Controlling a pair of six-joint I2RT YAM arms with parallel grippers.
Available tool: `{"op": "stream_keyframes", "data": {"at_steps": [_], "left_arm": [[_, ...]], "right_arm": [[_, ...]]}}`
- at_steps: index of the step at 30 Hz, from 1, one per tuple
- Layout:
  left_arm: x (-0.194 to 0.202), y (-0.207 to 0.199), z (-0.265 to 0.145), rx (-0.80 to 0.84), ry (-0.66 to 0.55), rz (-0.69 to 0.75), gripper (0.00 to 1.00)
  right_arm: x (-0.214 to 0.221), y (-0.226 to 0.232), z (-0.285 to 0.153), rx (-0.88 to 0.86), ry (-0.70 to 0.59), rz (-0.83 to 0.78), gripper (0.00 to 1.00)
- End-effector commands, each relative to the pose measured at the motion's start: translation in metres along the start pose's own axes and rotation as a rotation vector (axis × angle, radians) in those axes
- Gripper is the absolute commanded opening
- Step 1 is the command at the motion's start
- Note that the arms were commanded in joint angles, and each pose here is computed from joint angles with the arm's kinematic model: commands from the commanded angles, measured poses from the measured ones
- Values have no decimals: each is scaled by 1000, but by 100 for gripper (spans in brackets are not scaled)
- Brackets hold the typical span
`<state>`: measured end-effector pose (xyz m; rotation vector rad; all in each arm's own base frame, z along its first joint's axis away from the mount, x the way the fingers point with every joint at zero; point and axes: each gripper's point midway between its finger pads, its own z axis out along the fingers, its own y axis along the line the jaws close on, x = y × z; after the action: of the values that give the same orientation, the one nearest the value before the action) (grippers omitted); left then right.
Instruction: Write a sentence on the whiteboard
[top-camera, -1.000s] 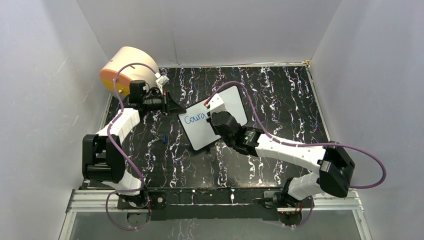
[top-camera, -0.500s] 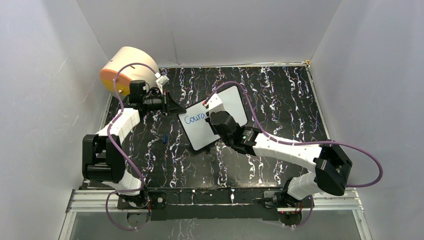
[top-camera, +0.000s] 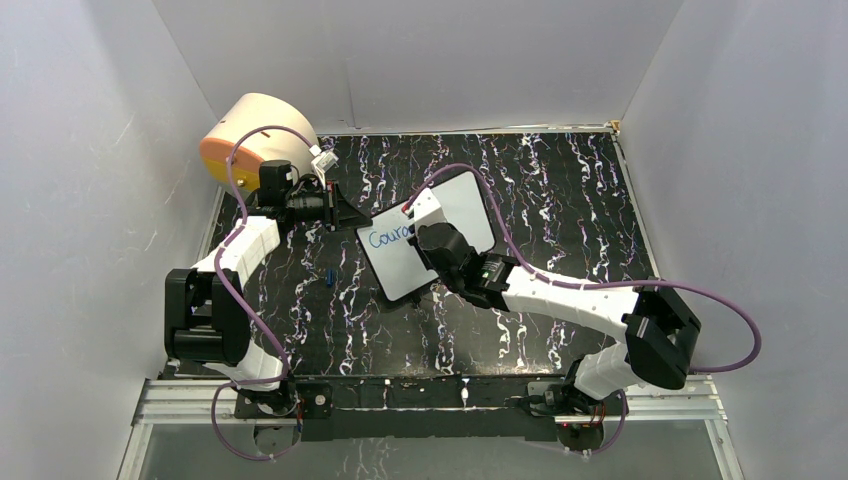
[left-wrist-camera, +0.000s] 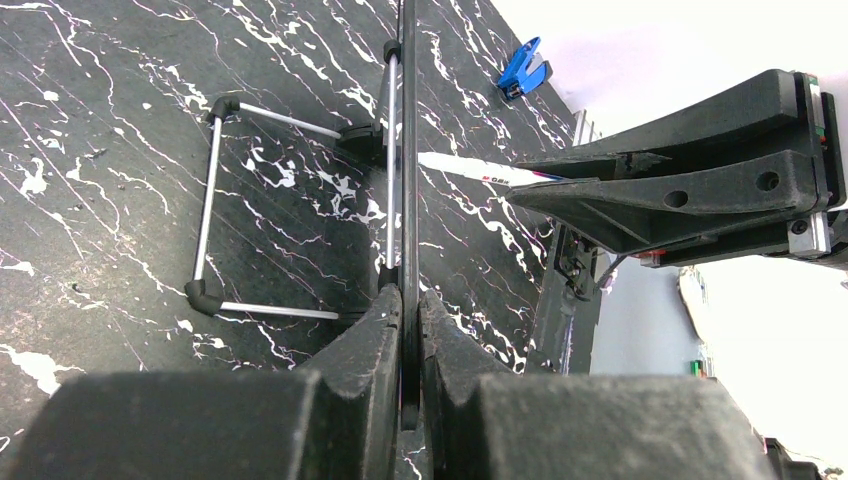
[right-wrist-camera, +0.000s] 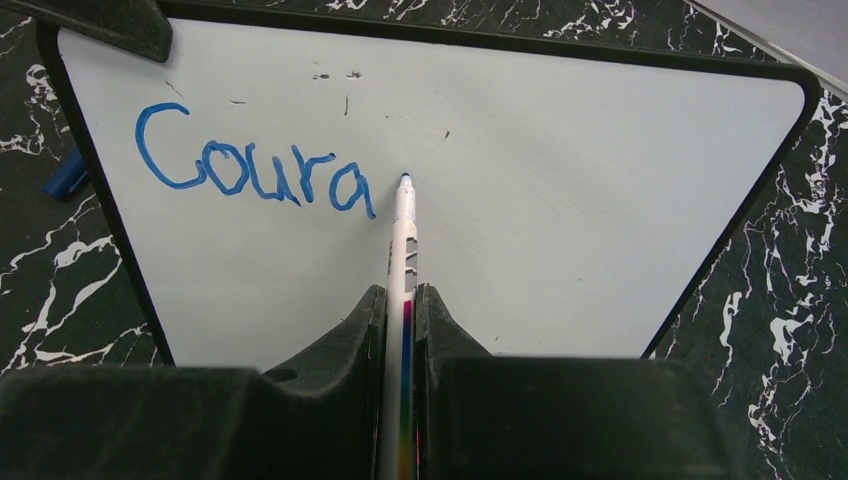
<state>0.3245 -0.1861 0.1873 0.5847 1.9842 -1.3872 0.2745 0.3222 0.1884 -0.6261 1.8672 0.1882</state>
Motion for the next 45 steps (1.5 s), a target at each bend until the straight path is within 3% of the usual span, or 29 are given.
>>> {"op": "stream_keyframes", "data": {"at_steps": [1,11,45], "left_arm": [[11,6,3,-17,32,-31,0],[10,6,3,-21,31,-31,0],[11,8,3,-25,33,-33,0]], "right_arm": [[-34,-1,2,6,-94,49,0],[-42,3,1,-18,-122,49,0],[1,0,-7,-25,30,2,0]]}}
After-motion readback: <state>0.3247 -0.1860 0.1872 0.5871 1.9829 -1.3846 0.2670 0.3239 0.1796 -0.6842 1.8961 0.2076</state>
